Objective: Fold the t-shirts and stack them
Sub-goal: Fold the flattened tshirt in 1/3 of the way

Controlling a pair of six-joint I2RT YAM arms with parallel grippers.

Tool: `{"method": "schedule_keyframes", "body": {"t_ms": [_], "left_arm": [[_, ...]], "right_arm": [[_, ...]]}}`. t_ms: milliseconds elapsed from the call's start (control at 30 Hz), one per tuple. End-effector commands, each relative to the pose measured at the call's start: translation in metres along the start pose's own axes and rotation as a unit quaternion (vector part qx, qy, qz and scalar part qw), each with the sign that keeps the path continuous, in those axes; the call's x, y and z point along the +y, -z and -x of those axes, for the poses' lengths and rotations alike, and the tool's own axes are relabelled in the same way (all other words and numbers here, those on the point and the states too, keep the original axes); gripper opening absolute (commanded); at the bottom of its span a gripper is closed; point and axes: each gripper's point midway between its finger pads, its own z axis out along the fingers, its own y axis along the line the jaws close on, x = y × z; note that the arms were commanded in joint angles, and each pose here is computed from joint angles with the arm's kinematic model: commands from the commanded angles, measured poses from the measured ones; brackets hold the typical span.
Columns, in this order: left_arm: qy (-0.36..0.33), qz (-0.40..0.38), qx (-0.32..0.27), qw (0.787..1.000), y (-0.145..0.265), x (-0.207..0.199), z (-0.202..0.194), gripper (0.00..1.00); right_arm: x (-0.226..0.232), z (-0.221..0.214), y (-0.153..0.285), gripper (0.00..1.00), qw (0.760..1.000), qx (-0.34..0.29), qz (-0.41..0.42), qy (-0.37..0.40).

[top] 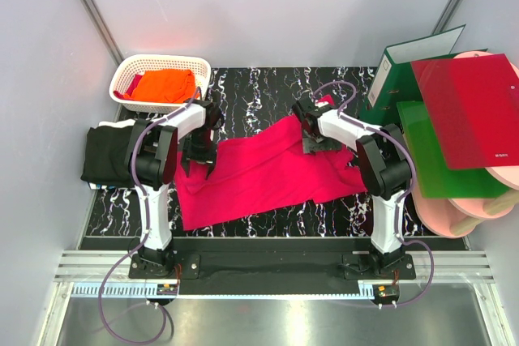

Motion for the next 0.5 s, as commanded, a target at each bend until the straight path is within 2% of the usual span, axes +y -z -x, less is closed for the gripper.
{"method": "schedule_keyframes", "body": {"t_ms": [0, 467], "left_arm": [[0.002, 0.009, -0.008, 1.000, -0.009, 0.001, 0.005, 0.64], [0.000, 0.008, -0.004, 1.000, -0.012, -0.001, 0.006, 0.63]], "right_arm": [[0.005, 0.024, 0.010, 0.82, 0.999, -0.034, 0.008, -0.021], [-0.017, 0.050, 0.036, 0.81, 0.996, -0.079, -0.005, -0.036]]}}
